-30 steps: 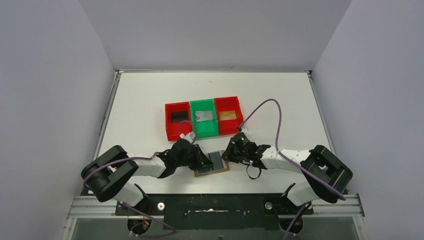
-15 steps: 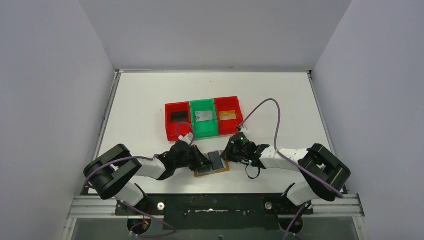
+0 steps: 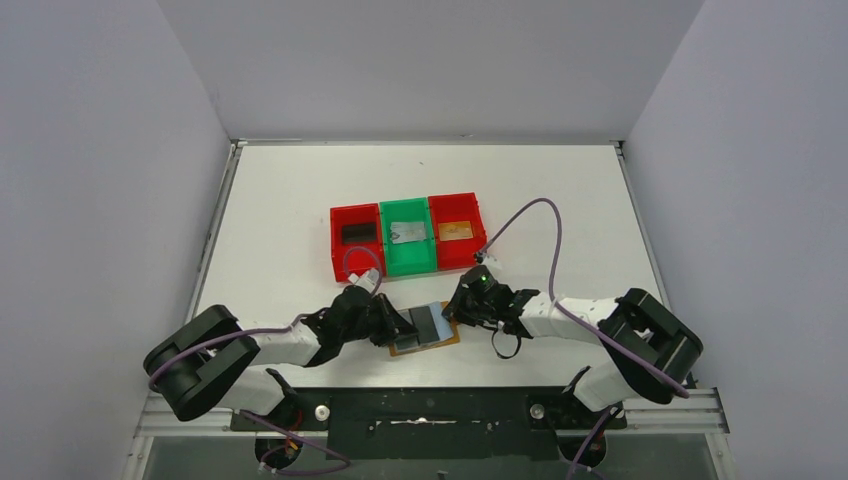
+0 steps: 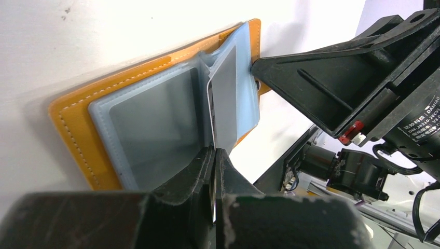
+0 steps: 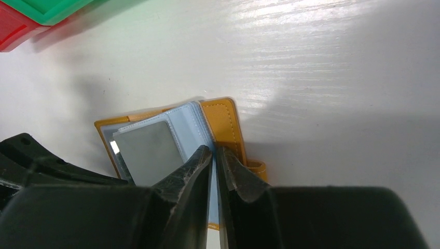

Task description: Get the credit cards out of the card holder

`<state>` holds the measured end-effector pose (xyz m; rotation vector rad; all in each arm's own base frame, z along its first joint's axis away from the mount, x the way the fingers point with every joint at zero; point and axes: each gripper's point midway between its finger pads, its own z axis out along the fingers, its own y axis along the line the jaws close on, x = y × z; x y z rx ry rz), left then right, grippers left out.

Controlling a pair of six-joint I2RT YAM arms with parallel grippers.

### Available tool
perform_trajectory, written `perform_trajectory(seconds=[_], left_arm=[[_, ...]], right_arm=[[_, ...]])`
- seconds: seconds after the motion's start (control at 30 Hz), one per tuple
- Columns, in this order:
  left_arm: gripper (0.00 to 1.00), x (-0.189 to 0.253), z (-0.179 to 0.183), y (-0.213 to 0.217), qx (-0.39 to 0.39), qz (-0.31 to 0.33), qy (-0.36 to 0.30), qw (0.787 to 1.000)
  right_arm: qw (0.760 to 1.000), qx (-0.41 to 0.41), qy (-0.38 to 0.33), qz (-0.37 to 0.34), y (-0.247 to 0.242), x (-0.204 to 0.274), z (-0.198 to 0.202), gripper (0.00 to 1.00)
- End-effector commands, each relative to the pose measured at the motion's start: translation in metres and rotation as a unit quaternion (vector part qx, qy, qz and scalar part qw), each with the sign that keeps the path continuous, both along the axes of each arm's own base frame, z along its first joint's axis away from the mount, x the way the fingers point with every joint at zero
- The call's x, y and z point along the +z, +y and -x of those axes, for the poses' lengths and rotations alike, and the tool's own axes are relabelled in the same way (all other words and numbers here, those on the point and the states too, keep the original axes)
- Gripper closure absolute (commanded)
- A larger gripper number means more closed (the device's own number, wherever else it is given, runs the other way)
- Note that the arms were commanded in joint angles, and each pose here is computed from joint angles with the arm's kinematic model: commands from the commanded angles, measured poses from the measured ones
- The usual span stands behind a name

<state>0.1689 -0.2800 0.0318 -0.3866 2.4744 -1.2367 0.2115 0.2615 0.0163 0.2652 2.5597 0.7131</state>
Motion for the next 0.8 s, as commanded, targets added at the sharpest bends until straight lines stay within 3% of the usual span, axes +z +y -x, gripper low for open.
perform_trajectory(seconds=[0.0, 0.33, 0.53, 0.7, 0.77], left_arm=[[1.00, 0.001, -0.004, 0.005, 0.005, -0.008, -0.015, 1.000], [1.00, 0.000, -0.010, -0.002, -0.004, -0.010, -0.017, 1.000], [1.00, -0.002, -0.009, -0.004, -0.012, -0.013, -0.016, 1.000], [1.00, -0.001, -0.009, -0.005, -0.014, -0.011, -0.017, 1.000], [1.00, -0.001, -0.009, -0.004, -0.013, -0.013, -0.017, 1.000]], right_arm=[[0.998, 0.009, 0.030, 0.057, -0.022, -0.016, 0.019, 0.87], [0.997, 0.052, -0.054, 0.024, 0.005, 0.043, 0.012, 0.73], [0.992, 0.111, -0.059, -0.018, 0.039, 0.050, 0.018, 0.82], [0.992, 0.117, -0.038, 0.001, 0.047, 0.028, 0.017, 0.86], [0.994, 0.096, -0.022, 0.039, 0.035, 0.013, 0.015, 0.87]])
